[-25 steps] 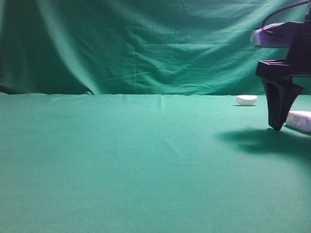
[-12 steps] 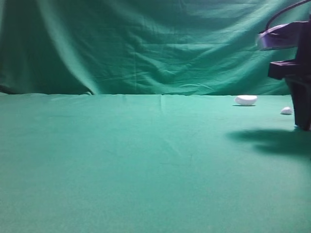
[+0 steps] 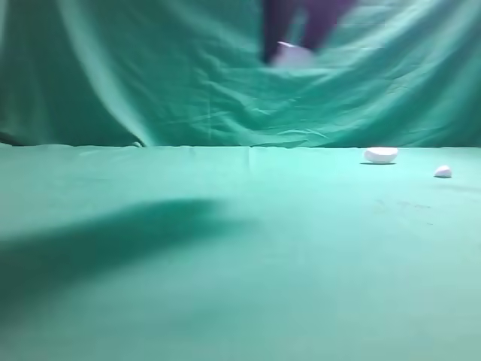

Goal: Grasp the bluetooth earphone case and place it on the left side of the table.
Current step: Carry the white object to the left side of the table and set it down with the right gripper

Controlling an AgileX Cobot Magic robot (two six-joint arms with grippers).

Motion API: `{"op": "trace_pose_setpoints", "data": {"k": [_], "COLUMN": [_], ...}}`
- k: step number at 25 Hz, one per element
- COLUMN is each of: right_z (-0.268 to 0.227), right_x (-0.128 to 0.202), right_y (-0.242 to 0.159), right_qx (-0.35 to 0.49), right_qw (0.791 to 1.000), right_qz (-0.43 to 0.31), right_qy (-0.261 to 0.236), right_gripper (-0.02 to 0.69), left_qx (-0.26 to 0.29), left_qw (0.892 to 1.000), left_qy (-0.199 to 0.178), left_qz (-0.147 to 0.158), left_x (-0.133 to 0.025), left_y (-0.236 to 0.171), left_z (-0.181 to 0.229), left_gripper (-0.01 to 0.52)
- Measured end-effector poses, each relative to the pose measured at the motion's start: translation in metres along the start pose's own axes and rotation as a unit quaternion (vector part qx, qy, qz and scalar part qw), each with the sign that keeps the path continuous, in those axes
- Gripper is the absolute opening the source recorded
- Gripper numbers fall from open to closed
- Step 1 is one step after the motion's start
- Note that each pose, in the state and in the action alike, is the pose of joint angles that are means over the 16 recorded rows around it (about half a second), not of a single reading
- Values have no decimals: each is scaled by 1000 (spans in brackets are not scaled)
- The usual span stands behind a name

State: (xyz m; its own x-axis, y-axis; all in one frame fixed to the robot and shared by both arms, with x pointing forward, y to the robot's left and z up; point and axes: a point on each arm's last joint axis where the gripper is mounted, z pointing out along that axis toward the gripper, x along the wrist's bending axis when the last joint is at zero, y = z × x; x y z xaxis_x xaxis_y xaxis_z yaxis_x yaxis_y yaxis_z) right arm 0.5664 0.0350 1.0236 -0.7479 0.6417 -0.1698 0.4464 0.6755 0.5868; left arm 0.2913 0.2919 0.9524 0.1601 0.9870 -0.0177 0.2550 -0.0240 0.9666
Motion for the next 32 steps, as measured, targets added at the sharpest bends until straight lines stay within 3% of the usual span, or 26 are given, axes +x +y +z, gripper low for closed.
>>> {"op": "trace_pose_setpoints", "data": {"k": [10, 16, 22, 26, 32], "right_z": [77, 95, 83, 57, -2], "right_x": [77, 91, 90, 85, 72], "right_y": [8, 4, 8, 18, 36], "right_qx": [-8, -4, 20, 51, 80], "right_qw": [998, 997, 997, 996, 995], "right_qz": [-53, -50, -27, -7, 24], "right_qy": [45, 58, 66, 67, 62], "right_gripper": [317, 388, 440, 393, 206], "left_qx": [0, 0, 0, 0, 0], "left_qw": [1000, 1000, 1000, 1000, 1000], "left_qy": [0, 0, 0, 0, 0], "left_qz": [0, 0, 0, 0, 0], "left_x": [0, 0, 0, 0, 0], "left_y": [0, 0, 0, 0, 0], "left_z": [0, 0, 0, 0, 0], "left_gripper": [0, 0, 0, 0, 0]}}
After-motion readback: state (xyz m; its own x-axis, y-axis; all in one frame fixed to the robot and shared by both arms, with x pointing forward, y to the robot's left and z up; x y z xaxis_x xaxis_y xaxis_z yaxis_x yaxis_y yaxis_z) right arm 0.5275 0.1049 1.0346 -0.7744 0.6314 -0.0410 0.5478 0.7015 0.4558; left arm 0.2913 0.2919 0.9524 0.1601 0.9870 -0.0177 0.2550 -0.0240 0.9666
